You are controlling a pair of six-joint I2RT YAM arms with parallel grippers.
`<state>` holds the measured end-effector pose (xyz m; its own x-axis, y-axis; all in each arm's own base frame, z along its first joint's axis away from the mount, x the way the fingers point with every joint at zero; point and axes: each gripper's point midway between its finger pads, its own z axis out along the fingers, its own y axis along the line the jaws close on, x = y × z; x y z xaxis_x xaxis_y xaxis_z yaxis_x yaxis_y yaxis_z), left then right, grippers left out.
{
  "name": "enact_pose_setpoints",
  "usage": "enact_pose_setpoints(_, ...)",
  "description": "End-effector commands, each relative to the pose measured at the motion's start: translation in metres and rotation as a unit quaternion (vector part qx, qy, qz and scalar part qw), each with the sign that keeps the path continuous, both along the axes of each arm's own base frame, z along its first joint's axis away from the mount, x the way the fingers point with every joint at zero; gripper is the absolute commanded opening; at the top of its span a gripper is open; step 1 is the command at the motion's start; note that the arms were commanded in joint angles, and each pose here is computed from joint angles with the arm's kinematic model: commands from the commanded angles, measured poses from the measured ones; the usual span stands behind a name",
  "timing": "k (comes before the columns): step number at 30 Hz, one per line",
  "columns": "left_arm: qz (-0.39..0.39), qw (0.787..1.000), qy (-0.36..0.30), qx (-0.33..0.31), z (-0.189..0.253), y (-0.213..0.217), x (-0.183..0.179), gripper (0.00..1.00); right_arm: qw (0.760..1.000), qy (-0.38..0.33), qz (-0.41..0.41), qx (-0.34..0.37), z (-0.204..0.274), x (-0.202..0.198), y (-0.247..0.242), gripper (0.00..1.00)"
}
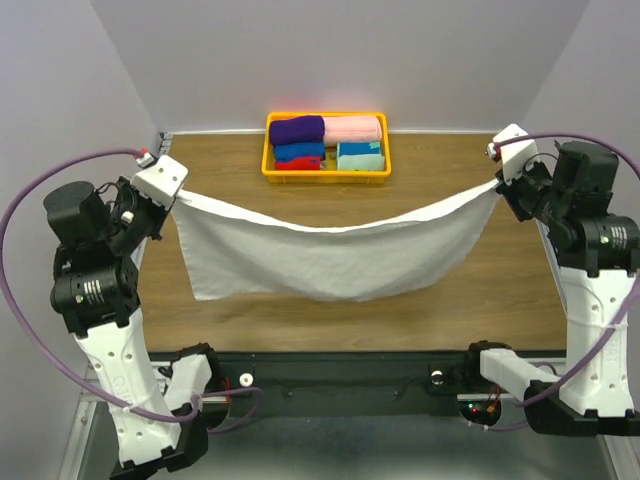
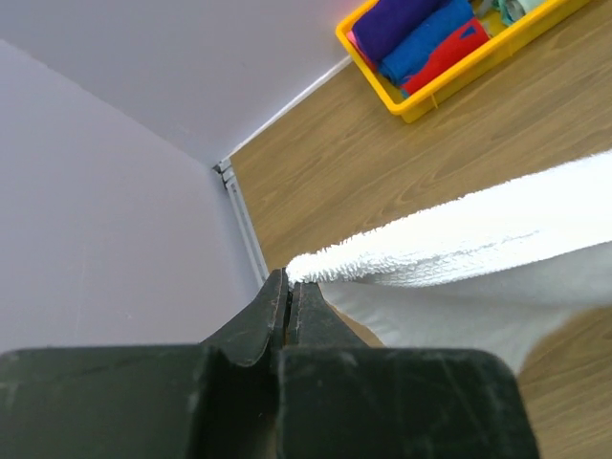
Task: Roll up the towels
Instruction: Flatten the towel
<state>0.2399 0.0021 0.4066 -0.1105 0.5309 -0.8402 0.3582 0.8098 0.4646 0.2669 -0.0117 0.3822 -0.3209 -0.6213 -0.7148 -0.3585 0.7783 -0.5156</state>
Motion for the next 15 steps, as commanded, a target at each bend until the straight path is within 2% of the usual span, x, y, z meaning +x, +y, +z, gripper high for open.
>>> enact_pose_setpoints(1,0.056,0.996,0.062,-0.015,-0.044,0.029,0.039,0.0,0.996,0.085,-0.022,-0.035,-0.061,0.03,-0.016,0.01)
enact_pose_setpoints(7,0.051,0.988,0.142,-0.028,-0.129,0.042,0.086,0.0,0.985,0.172,0.0,-0.007,-0.148,0.09,-0.006,0.01)
enact_pose_setpoints(9,0.044,0.985,0.165,-0.035,-0.156,0.044,0.103,0.0,0.983,0.185,0.006,0.005,-0.157,0.106,-0.001,0.01)
enact_pose_setpoints(10,0.041,0.984,0.168,-0.041,-0.163,0.043,0.109,0.0,0.978,0.207,0.01,0.012,-0.175,0.118,0.001,0.01)
enact_pose_setpoints(15,0.027,0.98,0.188,-0.054,-0.202,0.045,0.153,0.0,0.975,0.221,0.018,0.023,-0.198,0.153,0.006,0.01)
